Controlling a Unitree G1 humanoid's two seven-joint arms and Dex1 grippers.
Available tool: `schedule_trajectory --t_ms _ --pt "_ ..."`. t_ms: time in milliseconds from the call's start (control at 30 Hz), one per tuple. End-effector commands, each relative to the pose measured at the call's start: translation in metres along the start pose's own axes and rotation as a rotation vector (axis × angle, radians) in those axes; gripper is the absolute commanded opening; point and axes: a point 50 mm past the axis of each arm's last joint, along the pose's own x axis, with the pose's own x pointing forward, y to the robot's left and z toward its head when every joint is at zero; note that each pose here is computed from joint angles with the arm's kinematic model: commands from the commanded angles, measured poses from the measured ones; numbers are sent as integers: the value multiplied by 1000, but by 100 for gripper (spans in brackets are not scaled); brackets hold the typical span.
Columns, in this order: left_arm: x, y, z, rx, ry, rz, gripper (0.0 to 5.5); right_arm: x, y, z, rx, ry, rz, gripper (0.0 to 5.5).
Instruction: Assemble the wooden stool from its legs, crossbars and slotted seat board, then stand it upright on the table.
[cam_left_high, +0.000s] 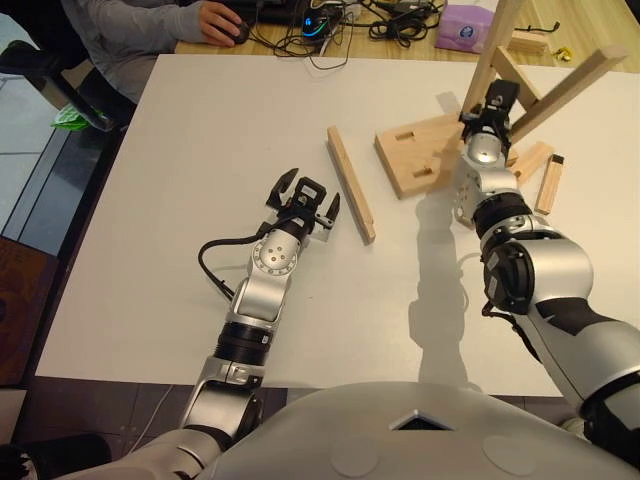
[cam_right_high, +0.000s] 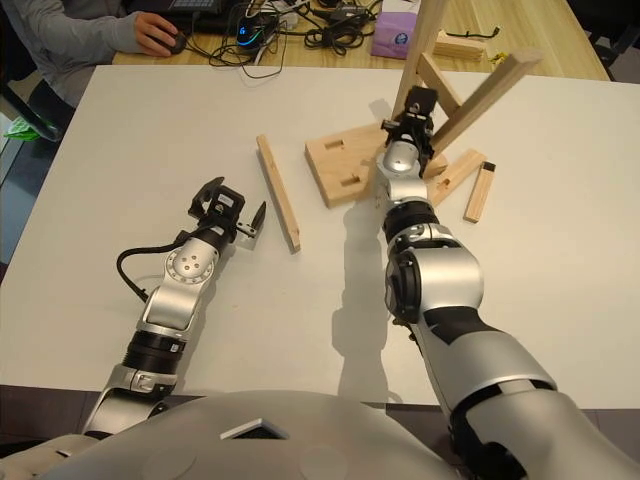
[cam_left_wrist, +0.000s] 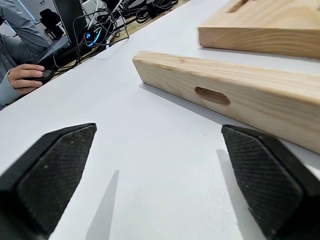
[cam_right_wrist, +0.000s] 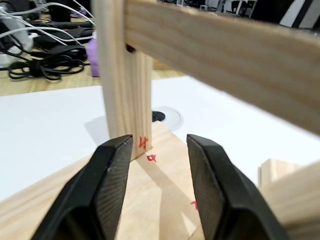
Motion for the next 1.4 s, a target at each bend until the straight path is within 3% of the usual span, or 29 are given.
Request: schedule_trajectory --t_ms 33,133,200,300,567,700,800,900,1033,1200,1400 --pt "0 2 -1 -4 7 12 464 7 -22 -3 -45 -8 -15 199" --pt "0 2 -1 -6 8 16 464 -4 17 -6 -248 -14 286 199" --pt "0 3 0 -8 5 24 464 -10 25 -18 -325 42 367 199" --pt "2 4 1 -12 -1 42 464 -10 14 -38 -332 152 373 199" --pt "3 6 2 -14 -7 76 464 -19 -5 -66 -291 455 664 199" --pt "0 20 7 -18 -30 146 464 -38 -11 -90 -337 534 820 199" --pt "-10 45 21 9 -28 255 464 -52 0 -67 -420 365 854 199" --pt "-22 65 38 31 9 285 464 -81 3 -11 -357 144 916 199" --pt "-30 38 56 -253 89 3 464 -104 -21 22 -309 24 859 199" --pt "-20 20 73 -511 206 -290 464 -111 -34 2 -241 59 763 199" --pt "-11 29 102 -531 190 -341 464 -120 -52 -7 -285 60 744 199"
